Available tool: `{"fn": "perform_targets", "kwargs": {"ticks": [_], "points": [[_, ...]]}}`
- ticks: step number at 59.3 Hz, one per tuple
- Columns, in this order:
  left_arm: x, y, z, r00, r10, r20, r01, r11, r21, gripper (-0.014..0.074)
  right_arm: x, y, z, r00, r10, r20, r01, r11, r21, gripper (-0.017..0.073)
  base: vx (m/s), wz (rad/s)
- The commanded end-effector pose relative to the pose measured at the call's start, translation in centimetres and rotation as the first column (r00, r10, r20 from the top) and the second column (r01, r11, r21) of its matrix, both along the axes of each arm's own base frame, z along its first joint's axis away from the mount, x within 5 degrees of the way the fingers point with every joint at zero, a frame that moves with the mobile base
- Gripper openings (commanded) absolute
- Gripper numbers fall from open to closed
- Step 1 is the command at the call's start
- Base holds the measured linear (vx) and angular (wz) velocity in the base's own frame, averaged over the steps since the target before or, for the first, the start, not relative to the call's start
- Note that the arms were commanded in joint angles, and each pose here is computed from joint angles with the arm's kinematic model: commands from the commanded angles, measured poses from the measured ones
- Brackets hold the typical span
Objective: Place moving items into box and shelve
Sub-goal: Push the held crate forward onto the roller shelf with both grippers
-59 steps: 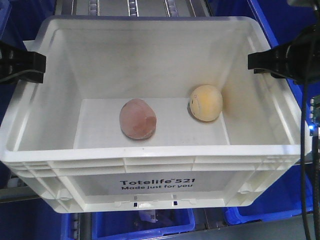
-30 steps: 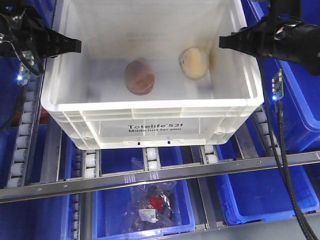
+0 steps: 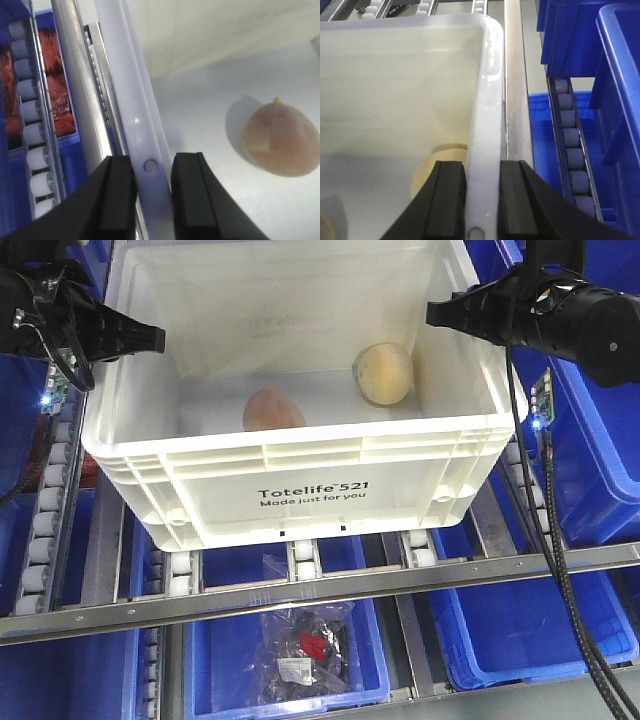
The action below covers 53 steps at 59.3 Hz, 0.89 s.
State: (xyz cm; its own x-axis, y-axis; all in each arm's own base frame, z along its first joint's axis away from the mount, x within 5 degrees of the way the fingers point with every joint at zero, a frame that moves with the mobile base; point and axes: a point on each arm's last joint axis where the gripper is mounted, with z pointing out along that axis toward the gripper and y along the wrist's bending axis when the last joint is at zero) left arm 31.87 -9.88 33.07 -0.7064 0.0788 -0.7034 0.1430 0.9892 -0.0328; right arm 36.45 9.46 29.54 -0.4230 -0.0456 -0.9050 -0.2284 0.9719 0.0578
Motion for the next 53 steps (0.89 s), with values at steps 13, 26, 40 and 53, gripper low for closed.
{"fn": "perform_targets", "kwargs": {"ticks": [13, 26, 40, 53], "points": [[-0.26, -2.11, 1.69, 0.992, -0.07, 0.102, 0.078, 0.994, -0.078, 0.0464, -0.23, 0.91, 1.63, 0.996, 0.037, 0.076, -0.036, 0.999, -0.015, 0.0545, 0.0, 0.0], [-0.12, -1.92, 1.79, 0.991, -0.058, 0.121, 0.065, 0.996, -0.06, 0.0613, -0.23, 0.87, 1.6, 0.997, 0.037, 0.072, -0.036, 0.999, -0.016, 0.0679, 0.0, 0.0], [-0.13, -1.91, 1.77, 0.991, -0.059, 0.119, 0.066, 0.996, -0.057, 0.0591, -0.24, 0.87, 1.59, 0.997, 0.037, 0.071, -0.036, 0.999, -0.016, 0.0637, 0.0, 0.0], [-0.14, -1.92, 1.76, 0.991, -0.058, 0.118, 0.066, 0.996, -0.06, 0.0578, -0.24, 0.87, 1.59, 0.997, 0.037, 0.071, -0.036, 0.999, -0.016, 0.0557, 0.0, 0.0]]}}
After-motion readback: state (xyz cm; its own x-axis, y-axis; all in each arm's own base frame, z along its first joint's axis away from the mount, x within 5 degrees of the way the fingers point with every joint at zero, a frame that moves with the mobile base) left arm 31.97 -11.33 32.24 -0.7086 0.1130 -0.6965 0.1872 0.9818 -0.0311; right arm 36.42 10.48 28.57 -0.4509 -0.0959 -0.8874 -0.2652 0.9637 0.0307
